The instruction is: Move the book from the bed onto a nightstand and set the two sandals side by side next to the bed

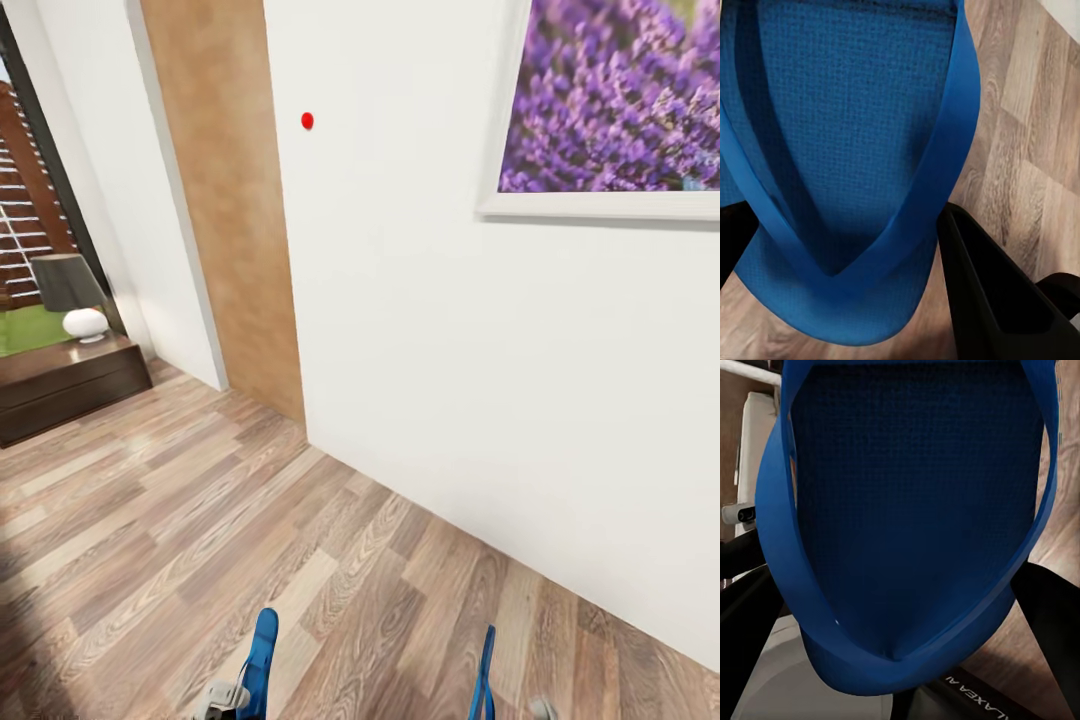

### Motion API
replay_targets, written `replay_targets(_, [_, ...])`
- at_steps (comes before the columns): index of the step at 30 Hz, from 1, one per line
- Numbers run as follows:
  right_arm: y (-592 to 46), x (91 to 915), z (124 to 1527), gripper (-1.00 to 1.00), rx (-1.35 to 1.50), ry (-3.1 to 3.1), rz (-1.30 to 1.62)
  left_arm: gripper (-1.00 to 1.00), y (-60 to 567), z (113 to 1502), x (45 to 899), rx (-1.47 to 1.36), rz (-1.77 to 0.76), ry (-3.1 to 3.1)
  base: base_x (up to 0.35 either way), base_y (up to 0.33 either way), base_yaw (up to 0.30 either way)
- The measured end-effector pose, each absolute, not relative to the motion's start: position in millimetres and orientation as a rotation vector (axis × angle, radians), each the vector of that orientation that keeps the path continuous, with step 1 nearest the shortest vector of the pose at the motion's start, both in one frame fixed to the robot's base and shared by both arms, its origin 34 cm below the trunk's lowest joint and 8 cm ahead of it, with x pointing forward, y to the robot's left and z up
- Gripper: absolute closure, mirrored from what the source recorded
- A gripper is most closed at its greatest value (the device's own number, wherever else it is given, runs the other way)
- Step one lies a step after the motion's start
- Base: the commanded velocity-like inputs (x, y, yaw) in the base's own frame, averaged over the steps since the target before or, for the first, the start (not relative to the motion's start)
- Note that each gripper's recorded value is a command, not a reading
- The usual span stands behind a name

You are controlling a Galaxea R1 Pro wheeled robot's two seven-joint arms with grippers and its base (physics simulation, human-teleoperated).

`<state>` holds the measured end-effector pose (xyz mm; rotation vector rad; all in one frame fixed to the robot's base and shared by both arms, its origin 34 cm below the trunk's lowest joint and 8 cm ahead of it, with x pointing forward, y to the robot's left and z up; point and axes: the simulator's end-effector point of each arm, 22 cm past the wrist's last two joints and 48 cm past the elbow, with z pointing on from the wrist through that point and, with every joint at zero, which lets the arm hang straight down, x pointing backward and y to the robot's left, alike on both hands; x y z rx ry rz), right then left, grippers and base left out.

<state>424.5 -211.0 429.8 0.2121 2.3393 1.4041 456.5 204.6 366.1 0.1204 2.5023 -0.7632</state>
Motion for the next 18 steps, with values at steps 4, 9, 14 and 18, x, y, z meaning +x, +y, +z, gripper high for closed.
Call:
replay_targets(4, [-211.0,424.6,429.8,1.00,0.212,2.339,1.404,1.00,204.5,366.1,456.5,0.122,-0.763,2.502,0.008,-0.007,0.257])
replay_targets(9, [-211.0,424.5,429.7,1.00,0.212,2.340,1.404,1.00,204.5,366.1,456.5,0.122,-0.763,2.502,0.005,-0.001,0.264])
replay_targets(14, [-211.0,424.6,430.0,1.00,0.211,2.339,1.404,1.00,204.8,366.2,456.6,0.121,-0.761,2.502,0.238,0.000,0.193])
replay_targets(18, [-211.0,424.3,430.0,1.00,0.211,2.340,1.404,1.00,204.7,366.2,456.5,0.122,-0.761,2.502,0.304,0.000,0.029])
